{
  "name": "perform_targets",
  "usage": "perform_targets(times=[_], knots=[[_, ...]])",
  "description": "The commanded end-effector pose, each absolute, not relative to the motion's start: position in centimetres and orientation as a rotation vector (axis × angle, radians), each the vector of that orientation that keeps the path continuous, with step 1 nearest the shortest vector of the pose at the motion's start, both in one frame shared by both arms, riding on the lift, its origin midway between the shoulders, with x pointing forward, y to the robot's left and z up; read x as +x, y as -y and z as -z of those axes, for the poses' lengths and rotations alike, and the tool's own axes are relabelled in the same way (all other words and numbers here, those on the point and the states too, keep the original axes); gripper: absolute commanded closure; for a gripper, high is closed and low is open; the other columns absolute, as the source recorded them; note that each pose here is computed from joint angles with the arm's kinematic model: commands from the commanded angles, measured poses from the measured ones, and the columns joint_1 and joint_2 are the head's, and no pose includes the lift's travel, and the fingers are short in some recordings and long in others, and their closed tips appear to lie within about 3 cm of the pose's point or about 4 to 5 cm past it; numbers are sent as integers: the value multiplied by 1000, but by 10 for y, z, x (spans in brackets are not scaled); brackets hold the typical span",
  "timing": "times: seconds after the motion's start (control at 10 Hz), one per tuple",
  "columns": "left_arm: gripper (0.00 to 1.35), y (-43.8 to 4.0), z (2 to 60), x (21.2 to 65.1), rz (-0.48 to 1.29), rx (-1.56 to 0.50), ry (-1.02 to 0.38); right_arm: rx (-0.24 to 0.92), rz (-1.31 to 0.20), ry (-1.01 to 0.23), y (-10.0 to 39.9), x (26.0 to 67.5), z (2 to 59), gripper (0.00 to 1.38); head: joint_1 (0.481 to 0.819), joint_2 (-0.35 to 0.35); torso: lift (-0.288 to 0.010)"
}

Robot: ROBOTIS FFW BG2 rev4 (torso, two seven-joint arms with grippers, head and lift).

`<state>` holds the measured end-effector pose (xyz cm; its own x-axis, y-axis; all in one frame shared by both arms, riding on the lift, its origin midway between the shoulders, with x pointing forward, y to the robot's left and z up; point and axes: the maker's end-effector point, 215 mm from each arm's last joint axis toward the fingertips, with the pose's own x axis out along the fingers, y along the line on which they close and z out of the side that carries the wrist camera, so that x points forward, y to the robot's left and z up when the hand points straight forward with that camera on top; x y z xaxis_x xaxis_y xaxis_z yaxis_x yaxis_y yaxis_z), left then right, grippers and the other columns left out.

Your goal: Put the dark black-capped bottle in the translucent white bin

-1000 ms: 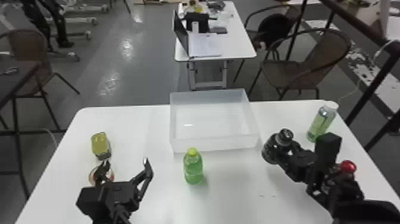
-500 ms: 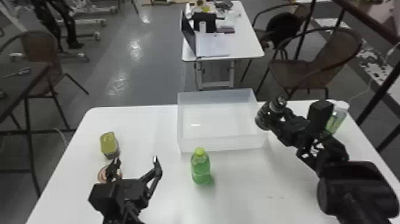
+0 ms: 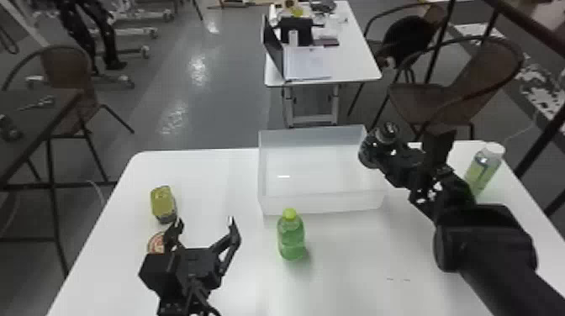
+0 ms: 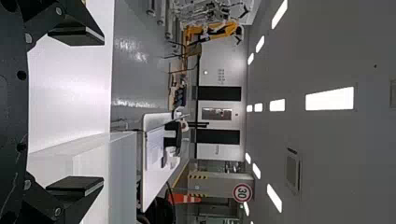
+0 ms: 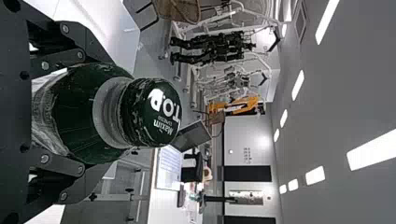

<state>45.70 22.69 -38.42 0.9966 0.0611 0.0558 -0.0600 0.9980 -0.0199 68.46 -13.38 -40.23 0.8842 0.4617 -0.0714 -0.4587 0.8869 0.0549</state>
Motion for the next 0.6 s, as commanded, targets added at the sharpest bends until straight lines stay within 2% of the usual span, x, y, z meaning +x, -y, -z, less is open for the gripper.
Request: perform_targets(times=[0.0,0.1,0.2,0.3,0.5], knots=[[229,-222,384,462,-53,-25,57,77,-446,-135,149,682,424,687,695,94,-15],[229,-221,385,463,-51,-32,57,97,-429,-163,155,677,438,510,695,81,-15],[229,-220,384,464,-47,-35,59,100,-421,-179,160,675,444,211,695,69,-15],[229,-218,385,465,-41,-37,58,102,-420,-177,159,677,441,-1,695,61,-15],[229,-216,384,466,-32,-33,60,124,-435,-139,151,684,423,-1,695,55,-15]])
